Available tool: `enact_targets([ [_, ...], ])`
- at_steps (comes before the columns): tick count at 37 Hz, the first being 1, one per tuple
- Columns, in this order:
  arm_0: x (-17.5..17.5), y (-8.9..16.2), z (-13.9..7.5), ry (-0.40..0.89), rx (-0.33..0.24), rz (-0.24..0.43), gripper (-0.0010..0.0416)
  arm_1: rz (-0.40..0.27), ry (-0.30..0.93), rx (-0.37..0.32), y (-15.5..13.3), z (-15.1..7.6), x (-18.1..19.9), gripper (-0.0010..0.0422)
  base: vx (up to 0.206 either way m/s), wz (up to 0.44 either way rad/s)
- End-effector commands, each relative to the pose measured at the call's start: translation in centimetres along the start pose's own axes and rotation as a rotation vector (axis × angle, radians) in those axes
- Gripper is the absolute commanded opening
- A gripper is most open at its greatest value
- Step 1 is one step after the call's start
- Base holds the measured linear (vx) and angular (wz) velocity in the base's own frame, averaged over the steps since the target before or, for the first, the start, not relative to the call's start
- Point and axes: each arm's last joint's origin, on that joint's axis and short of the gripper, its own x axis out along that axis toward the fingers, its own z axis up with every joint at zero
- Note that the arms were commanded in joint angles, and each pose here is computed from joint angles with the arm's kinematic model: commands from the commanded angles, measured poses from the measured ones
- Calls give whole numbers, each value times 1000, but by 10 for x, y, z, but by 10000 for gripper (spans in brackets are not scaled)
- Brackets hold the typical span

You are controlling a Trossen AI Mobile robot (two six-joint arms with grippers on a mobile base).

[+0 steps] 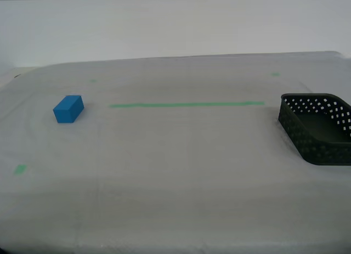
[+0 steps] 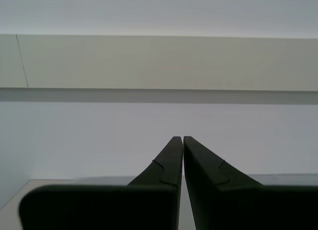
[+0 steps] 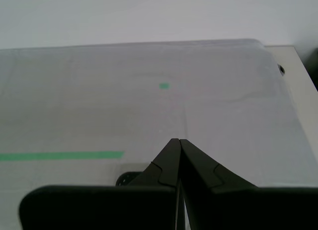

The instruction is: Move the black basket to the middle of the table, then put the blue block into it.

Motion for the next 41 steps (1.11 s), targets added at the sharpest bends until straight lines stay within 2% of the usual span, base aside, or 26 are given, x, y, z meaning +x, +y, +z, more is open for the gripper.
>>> enact_targets([
  [1,-6,0,-1,42,2,-2,0,0,-5,1,0,1,0,0,0,0],
  [13,-16,0,-12,201,14,-7,0,0,-5,1,0,1,0,0,0,0],
  [30,-4,-1,-31,510,23,-20,0,0,-5,1,0,1,0,0,0,0],
  [41,9,0,-32,588,45,-12,0,0,-5,1,0,1,0,0,0,0],
])
